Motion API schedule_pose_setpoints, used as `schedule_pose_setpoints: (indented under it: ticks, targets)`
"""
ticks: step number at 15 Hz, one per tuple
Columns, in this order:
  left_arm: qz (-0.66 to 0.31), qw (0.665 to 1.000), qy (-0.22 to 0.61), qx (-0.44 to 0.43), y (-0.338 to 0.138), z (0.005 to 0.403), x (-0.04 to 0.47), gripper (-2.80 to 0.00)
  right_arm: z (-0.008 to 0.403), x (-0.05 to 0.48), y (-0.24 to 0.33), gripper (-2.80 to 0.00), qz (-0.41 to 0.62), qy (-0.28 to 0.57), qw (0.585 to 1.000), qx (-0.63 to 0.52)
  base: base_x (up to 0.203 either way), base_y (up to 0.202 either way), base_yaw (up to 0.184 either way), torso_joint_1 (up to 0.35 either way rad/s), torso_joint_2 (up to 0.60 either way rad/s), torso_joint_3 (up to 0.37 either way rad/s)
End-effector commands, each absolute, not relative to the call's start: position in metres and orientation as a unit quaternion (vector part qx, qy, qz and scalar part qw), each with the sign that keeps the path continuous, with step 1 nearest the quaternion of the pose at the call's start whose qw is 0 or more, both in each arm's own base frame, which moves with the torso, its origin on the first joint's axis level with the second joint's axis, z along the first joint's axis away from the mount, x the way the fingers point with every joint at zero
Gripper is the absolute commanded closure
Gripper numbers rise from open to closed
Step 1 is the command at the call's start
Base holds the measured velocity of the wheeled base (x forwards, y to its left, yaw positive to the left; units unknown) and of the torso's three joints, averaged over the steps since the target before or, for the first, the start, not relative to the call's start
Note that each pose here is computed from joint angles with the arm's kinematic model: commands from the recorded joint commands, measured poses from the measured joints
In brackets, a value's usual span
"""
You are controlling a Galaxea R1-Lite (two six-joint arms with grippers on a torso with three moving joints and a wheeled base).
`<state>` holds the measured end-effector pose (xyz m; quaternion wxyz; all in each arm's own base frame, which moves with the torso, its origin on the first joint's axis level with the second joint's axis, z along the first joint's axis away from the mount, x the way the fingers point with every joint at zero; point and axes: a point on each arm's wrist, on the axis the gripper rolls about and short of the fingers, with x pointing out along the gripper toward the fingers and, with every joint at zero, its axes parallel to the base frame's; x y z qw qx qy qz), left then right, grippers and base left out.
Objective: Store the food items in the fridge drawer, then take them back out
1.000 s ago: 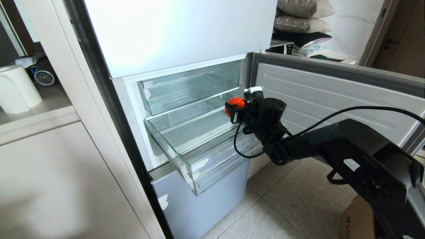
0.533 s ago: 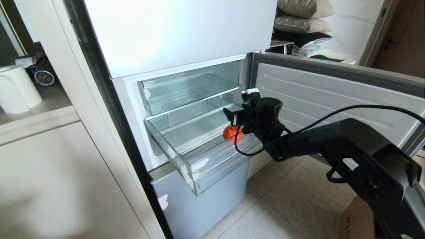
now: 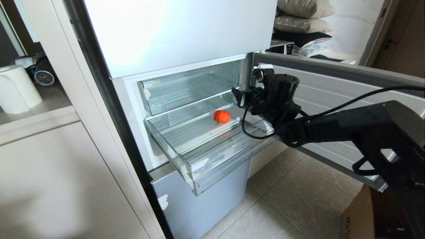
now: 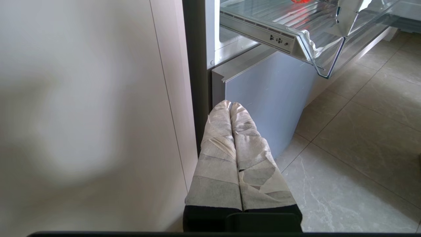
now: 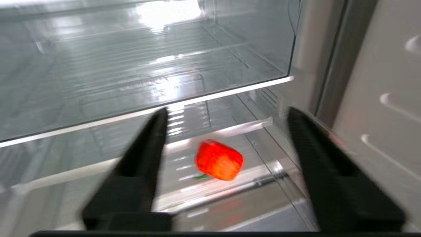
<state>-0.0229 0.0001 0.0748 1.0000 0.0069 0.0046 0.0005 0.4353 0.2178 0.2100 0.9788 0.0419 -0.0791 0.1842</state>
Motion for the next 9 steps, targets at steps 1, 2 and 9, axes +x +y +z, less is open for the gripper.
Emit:
schedule_pose_setpoints:
  ticks: [1, 2, 9]
  targets:
    - [0.001, 1.000, 0.005, 0.007, 0.000, 0.075, -0.023, 0.00, 0.253, 0.386, 0.198, 0.00, 0.186, -0.086, 0.978, 0.045, 0.000, 0.000, 0.000, 0.000, 0.00, 0.000]
    - [0.001, 1.000, 0.005, 0.007, 0.000, 0.075, -0.023, 0.00, 0.255, 0.366, 0.189, 0.00, 0.188, -0.070, 0.979, 0.040, 0.000, 0.000, 0.000, 0.000, 0.00, 0.000]
    - [0.001, 1.000, 0.005, 0.007, 0.000, 0.075, -0.023, 0.00, 0.210, 0.188, 0.092, 0.00, 0.120, 0.105, 0.987, 0.012, 0.000, 0.000, 0.000, 0.000, 0.00, 0.000]
